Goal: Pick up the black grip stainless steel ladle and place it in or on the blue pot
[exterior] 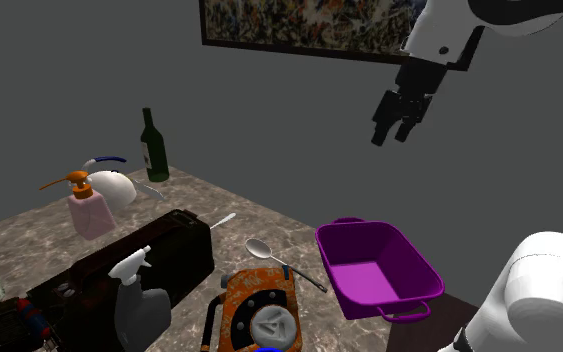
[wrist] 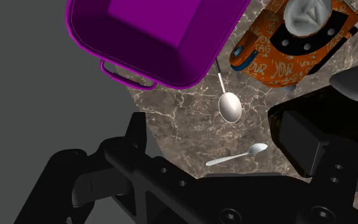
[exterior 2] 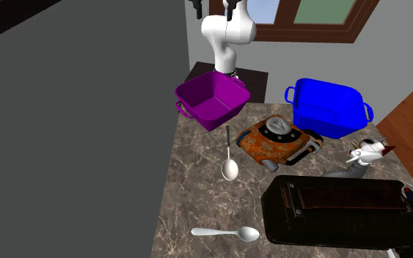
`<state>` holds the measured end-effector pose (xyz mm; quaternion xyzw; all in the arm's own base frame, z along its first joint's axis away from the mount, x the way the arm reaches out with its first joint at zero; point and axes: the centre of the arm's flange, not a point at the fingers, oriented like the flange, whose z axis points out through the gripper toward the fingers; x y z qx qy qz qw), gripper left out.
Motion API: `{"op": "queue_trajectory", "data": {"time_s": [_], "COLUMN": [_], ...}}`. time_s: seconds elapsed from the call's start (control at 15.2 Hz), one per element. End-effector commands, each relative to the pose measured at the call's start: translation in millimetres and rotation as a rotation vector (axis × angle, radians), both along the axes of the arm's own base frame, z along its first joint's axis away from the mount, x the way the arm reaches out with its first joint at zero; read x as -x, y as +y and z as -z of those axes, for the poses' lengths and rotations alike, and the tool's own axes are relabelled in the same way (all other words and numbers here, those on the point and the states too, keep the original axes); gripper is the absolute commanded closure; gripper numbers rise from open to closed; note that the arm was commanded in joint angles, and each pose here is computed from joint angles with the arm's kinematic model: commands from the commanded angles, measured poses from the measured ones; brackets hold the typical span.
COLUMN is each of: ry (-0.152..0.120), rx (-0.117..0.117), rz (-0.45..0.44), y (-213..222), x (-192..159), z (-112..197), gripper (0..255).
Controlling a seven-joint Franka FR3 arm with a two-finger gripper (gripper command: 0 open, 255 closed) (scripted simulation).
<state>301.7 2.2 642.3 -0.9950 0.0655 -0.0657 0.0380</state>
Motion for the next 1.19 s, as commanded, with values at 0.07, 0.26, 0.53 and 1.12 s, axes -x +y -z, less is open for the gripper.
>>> {"op": "queue_trajectory", "data": {"time_s": [0.07,0.26,0.53,1.12], "ry": [0.003,0.011,0.021,0.046], "rx": [0.01,0.039,0.079,0.168], "rz": [-0.011,-0.043,-0.085,-0.181], "y": [6.0,24.0,47.3,97.3], "x": [-6.9,-26.9,-52.4,-104.5], "z": [10.4,42.1,85.3,186.9], "gripper": [0,0,0,0]}}
